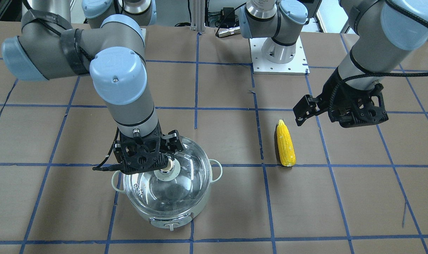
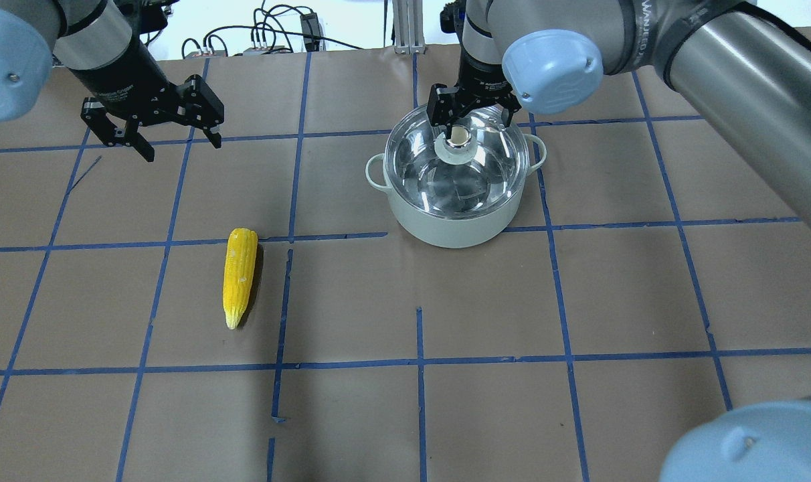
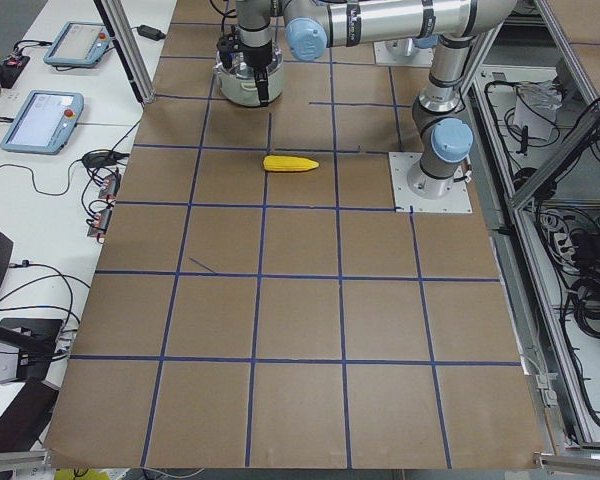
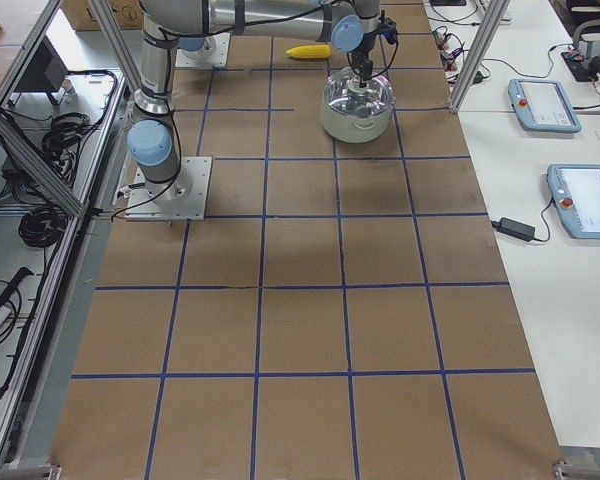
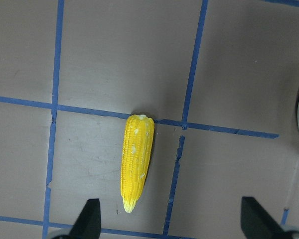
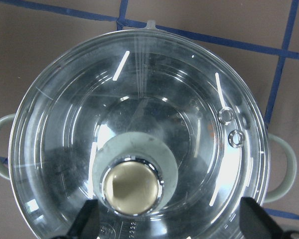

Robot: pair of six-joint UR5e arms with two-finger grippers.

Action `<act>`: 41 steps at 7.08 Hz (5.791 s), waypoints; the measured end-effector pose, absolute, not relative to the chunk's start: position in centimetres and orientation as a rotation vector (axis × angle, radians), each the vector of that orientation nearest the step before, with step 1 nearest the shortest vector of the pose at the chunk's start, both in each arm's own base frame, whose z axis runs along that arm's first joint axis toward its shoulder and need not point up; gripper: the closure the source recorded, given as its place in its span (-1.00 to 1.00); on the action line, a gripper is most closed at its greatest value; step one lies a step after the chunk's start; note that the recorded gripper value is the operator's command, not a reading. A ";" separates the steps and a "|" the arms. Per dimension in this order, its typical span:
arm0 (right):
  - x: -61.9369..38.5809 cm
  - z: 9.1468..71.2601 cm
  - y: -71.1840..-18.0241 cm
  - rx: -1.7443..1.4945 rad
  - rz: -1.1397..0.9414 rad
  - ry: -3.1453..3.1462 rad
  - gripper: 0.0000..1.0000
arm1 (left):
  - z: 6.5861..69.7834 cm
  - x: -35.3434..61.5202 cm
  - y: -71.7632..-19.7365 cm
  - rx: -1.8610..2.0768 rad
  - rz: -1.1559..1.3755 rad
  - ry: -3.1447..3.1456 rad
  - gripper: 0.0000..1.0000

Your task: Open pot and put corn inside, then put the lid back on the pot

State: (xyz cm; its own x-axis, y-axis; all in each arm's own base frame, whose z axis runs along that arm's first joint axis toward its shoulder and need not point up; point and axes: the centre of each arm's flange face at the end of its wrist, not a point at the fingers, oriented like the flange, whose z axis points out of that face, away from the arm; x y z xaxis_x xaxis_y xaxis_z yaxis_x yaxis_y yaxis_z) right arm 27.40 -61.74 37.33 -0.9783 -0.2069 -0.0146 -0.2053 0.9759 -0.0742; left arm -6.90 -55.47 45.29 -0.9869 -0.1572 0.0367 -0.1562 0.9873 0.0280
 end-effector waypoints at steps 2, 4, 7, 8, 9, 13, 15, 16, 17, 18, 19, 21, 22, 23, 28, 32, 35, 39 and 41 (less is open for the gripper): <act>28.4 36.0 -62.5 -0.333 -0.114 3.102 -0.99 | 45.3 -6.9 -55.4 0.239 -0.039 -3.094 -1.00; 29.4 35.3 -62.4 -0.340 -0.109 3.103 -0.99 | 45.2 -6.8 -55.4 0.237 -0.041 -3.095 -1.00; 29.6 34.6 -62.2 -0.332 -0.089 3.107 -0.73 | 44.7 -6.8 -55.3 0.234 -0.056 -3.094 -1.00; 29.6 34.4 -62.1 -0.333 -0.080 3.108 -0.23 | 44.6 -6.8 -55.3 0.235 -0.061 -3.094 -1.00; 29.6 34.2 -62.1 -0.335 -0.077 3.107 0.00 | 44.6 -6.8 -55.3 0.239 -0.061 -3.094 -1.00; 29.7 34.4 -62.5 -0.336 -0.089 3.107 0.59 | 44.4 -6.9 -55.3 0.242 -0.066 -3.093 -1.00; 29.6 34.8 -62.7 -0.346 -0.106 3.106 0.57 | 44.5 -7.0 -55.3 0.241 -0.062 -3.092 -1.00; 29.5 35.8 -63.0 -0.349 -0.121 3.105 0.57 | 44.6 -7.0 -55.4 0.241 -0.060 -3.093 -1.00; 29.4 37.6 -63.4 -0.353 -0.122 3.106 0.56 | 44.7 -7.0 -55.4 0.240 -0.058 -3.094 -1.00; 29.1 39.5 -63.7 -0.368 -0.107 3.111 0.55 | 44.6 -7.0 -55.4 0.239 -0.059 -3.095 -1.00; 28.2 41.0 -63.9 -0.391 -0.092 3.127 0.55 | 44.5 -7.0 -55.4 0.238 -0.062 -3.095 -1.00; 26.1 44.0 -63.3 -0.399 -0.087 3.159 0.53 | 43.9 -7.0 -55.2 0.240 -0.083 -3.096 -1.00; 25.0 45.1 -63.0 -0.384 -0.086 3.166 0.53 | 42.6 -7.0 -55.1 0.241 -0.096 -3.096 -1.00; 23.8 45.6 -62.8 -0.372 -0.059 3.172 0.54 | 40.0 -7.3 -55.1 0.240 -0.085 -3.097 -1.00; 15.9 51.1 -58.4 -0.451 0.097 3.143 0.57 | 23.5 -8.6 -53.5 0.142 0.078 -3.115 -1.00; 15.8 50.3 -54.2 -0.417 -0.008 3.071 0.56 | 19.8 -8.4 -52.3 0.014 0.063 -3.112 -1.00; 14.1 50.8 -54.2 -0.413 -0.130 3.142 0.55 | 21.1 -8.1 -52.4 -0.016 0.107 -3.114 -1.00; 13.9 50.7 -54.1 -0.391 -0.127 3.161 0.56 | 20.5 -7.8 -51.2 -0.217 0.095 -3.113 -1.00; 14.1 50.7 -54.1 -0.379 -0.127 3.156 0.56 | 19.6 -5.3 -50.6 -0.255 0.097 -3.102 -1.00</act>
State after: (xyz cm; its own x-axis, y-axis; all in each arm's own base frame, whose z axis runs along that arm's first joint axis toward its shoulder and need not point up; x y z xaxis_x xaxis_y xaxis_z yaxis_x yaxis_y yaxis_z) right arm 14.07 -54.09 50.74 -0.9708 -0.2347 0.0491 -0.2379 0.9685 -0.0741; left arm -5.28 -50.62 19.57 -0.9862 0.1639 0.0222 0.1622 0.9847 -0.0644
